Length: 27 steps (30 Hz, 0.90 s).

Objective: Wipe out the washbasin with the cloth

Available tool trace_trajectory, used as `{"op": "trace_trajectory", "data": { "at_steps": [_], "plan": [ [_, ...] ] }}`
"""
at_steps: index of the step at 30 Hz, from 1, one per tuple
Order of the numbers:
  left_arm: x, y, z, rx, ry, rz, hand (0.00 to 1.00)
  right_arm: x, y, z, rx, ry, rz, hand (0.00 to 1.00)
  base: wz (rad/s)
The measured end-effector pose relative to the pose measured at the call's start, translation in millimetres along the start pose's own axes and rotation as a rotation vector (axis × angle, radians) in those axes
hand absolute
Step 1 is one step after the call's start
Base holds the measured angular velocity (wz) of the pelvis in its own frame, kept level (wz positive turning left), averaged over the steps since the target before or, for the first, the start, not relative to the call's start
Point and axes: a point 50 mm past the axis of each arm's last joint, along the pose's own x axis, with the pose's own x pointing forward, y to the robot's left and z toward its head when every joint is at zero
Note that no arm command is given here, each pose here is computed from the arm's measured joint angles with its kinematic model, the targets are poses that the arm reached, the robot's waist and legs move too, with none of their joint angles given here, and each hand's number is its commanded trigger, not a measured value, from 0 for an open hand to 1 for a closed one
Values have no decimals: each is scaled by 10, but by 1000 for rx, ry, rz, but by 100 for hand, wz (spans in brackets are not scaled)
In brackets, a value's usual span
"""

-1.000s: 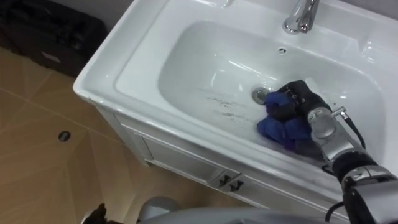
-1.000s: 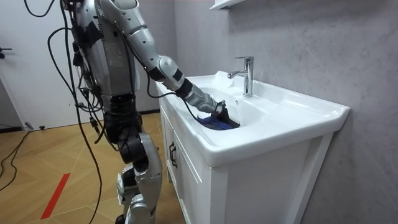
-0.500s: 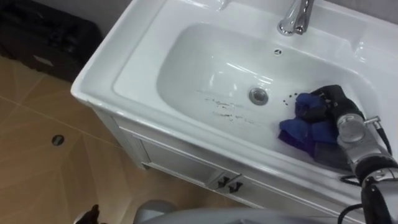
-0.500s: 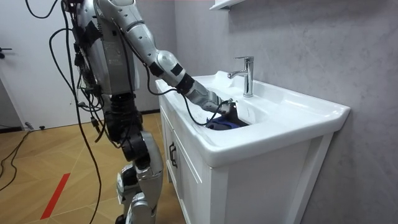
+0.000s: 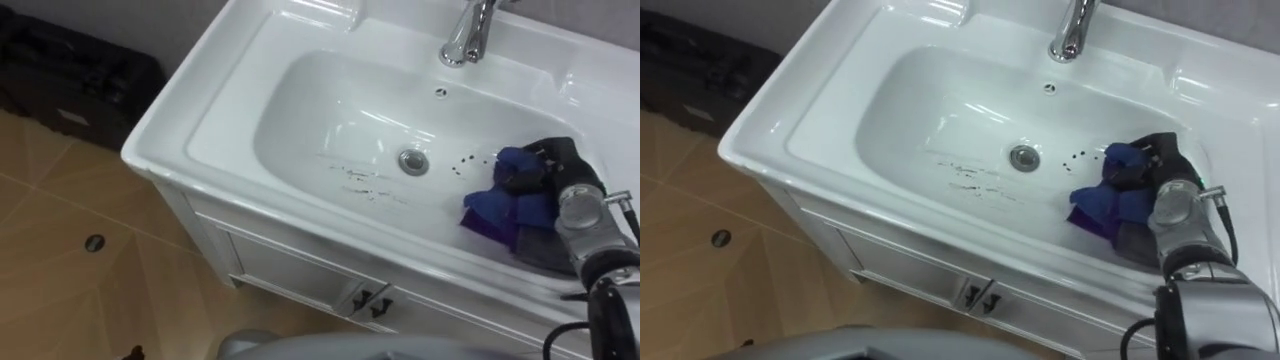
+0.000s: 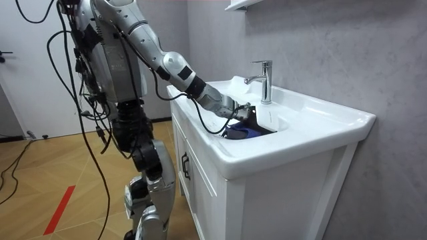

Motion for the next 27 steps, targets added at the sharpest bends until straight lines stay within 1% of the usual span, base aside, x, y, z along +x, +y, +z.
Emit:
{"op": "trace_trajectory", "data": {
  "at_steps": [4,15,19,23,27],
  "plan": [
    [-17,30,-84,22,24,13,0,5,-8,10,2,0,-4,100,1],
    [-19,34,-67,44,21,14,0,24,-32,53,-8,-3,-18,100,-2],
    [-19,25,-72,45,30,11,0,60,-69,137,-5,2,-29,100,-11],
    [-19,-19,-67,50,29,3,0,118,-140,330,14,-30,-50,100,-21],
    [-14,-31,-24,50,15,0,0,143,-183,410,9,-36,-60,100,-8]
  ]
}}
